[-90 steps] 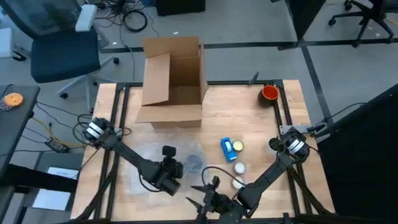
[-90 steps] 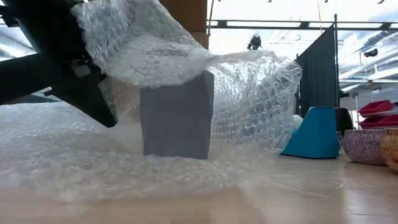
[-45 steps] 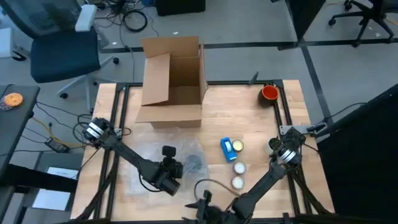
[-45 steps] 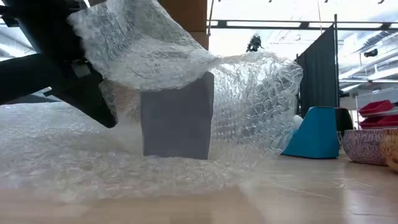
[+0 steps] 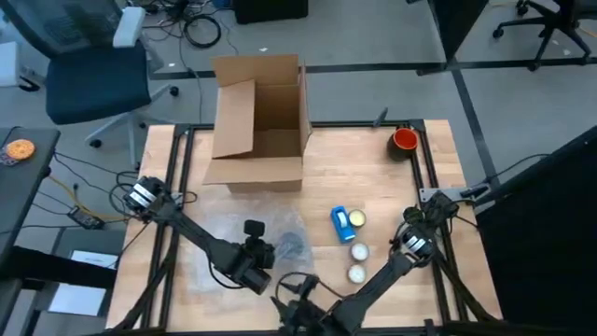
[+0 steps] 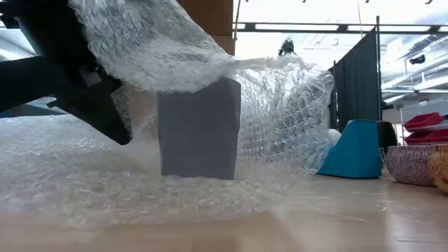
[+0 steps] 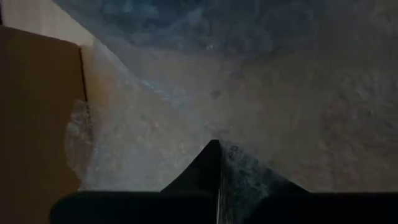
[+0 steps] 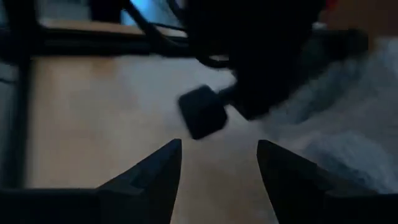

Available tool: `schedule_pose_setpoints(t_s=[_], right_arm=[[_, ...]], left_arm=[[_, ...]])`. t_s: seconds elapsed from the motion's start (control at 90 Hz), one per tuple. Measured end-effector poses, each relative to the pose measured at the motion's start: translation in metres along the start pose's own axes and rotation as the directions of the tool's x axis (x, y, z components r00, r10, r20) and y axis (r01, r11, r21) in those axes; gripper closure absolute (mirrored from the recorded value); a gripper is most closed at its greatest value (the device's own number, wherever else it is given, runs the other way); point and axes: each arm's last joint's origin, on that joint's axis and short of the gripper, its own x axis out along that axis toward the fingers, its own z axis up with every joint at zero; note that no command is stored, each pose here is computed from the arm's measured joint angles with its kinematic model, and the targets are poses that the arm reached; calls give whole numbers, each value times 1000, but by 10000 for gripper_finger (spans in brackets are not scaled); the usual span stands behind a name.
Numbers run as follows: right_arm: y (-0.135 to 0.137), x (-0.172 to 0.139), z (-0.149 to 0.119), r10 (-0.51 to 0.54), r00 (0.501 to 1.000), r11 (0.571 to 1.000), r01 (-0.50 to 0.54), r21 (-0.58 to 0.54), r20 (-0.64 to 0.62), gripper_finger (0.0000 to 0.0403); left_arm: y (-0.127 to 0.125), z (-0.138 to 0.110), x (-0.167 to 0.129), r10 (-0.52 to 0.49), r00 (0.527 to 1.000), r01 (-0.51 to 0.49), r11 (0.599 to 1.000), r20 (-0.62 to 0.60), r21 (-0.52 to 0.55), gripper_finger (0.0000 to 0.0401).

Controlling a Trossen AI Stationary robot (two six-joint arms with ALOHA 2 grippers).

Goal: Wrap mug
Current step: Wrap the blue mug with the bubble wrap

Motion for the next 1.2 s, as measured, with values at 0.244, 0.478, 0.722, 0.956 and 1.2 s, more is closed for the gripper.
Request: schedule_pose_setpoints(t_s=[0.244,0.478,0.722,0.956,1.2], right_arm=[[-6,10,6,-72,997,997,71,13,30,216],[-5,10,6,-74,997,997,74,9,33,218],[-6,10,3,-42,999,999,42,28,2,295],[-11,7,3,-17,999,999,15,-39,-38,394],[-50,-33,50,-7,998,990,-2,-138,-64,403]], left_arm=[[-1,4,1,-69,998,69,994,8,-85,401],[-5,3,0,-164,986,160,976,-14,-146,401],[-6,3,0,-184,983,179,973,-22,-143,401],[-6,2,0,-171,985,168,982,-27,-87,401],[5,4,-15,-119,986,120,993,-120,1,401]])
